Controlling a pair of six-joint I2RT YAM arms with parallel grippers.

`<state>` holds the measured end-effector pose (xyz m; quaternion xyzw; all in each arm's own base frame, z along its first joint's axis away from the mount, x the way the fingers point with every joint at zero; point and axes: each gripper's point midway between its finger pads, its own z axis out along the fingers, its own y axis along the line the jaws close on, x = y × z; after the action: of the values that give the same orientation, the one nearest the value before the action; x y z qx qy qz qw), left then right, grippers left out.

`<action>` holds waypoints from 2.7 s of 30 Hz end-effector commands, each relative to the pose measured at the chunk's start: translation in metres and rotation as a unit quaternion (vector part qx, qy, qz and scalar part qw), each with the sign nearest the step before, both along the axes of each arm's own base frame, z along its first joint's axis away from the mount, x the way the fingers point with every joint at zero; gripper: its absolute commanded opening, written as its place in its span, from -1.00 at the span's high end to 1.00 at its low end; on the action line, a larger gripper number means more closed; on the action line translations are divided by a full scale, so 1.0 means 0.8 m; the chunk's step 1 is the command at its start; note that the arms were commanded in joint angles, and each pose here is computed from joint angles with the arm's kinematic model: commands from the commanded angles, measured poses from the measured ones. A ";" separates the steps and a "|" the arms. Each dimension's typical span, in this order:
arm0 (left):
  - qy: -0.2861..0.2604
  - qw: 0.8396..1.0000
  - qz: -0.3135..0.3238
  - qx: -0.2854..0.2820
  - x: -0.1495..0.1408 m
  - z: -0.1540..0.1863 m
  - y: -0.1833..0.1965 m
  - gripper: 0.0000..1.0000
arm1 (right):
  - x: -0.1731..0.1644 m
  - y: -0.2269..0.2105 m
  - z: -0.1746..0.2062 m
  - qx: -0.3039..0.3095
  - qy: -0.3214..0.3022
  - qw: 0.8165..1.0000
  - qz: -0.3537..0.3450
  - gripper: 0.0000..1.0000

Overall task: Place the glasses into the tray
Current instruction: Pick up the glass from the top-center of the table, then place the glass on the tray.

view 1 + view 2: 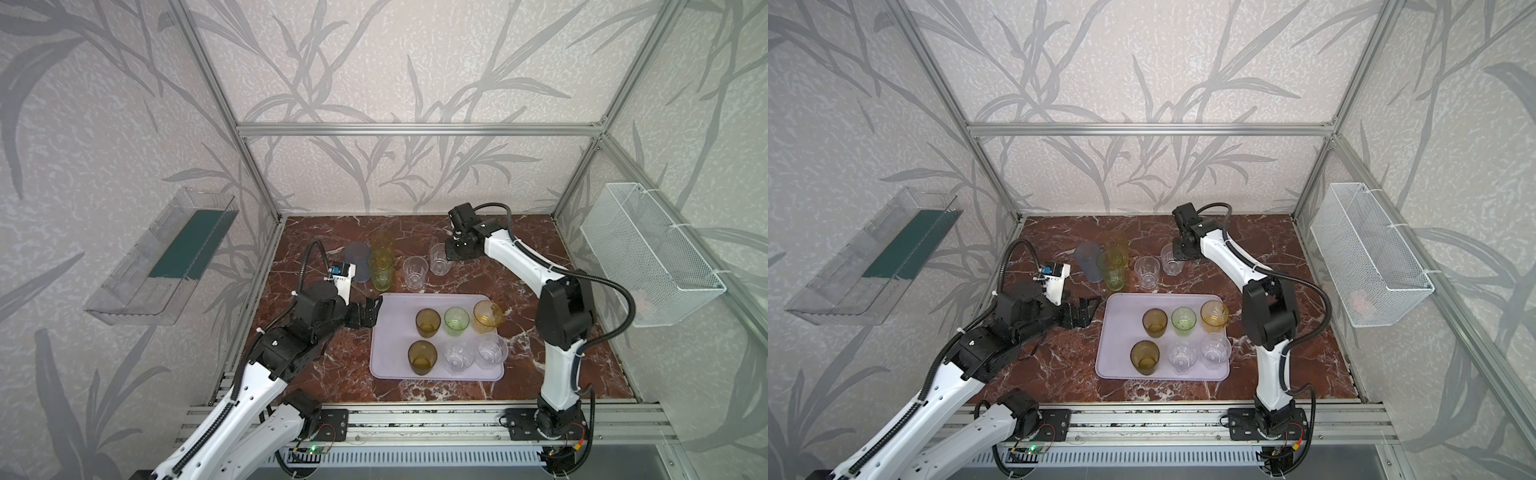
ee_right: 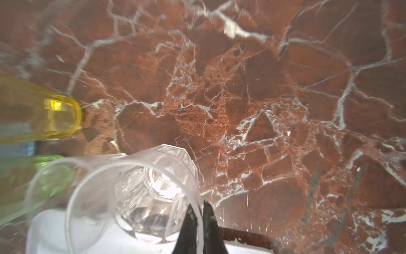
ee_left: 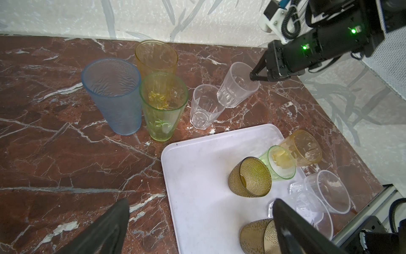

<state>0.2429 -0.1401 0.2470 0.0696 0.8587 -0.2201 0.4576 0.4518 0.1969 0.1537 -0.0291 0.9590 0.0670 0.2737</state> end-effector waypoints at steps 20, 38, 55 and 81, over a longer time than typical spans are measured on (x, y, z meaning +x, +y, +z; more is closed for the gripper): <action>0.094 0.989 -0.006 -0.113 0.025 -0.033 -0.059 -0.96 | -0.135 -0.034 0.090 0.127 -0.105 0.986 0.033 1.00; 0.119 0.976 0.005 -0.180 0.009 -0.055 -0.085 -0.85 | -0.221 0.015 0.122 0.172 -0.090 0.971 0.138 1.00; 0.128 0.979 0.081 -0.140 -0.024 -0.085 -0.002 -0.93 | -0.279 0.128 0.105 0.133 -0.080 0.960 0.233 1.00; 0.172 0.959 0.120 -0.189 -0.010 -0.126 0.033 -0.98 | -0.341 0.208 0.037 0.064 -0.026 0.945 0.320 1.00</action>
<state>0.2364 -0.1138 0.1462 -0.1584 0.8725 -0.3226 0.3312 0.1754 0.3548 0.1717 -0.3164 0.8926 0.2055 0.2469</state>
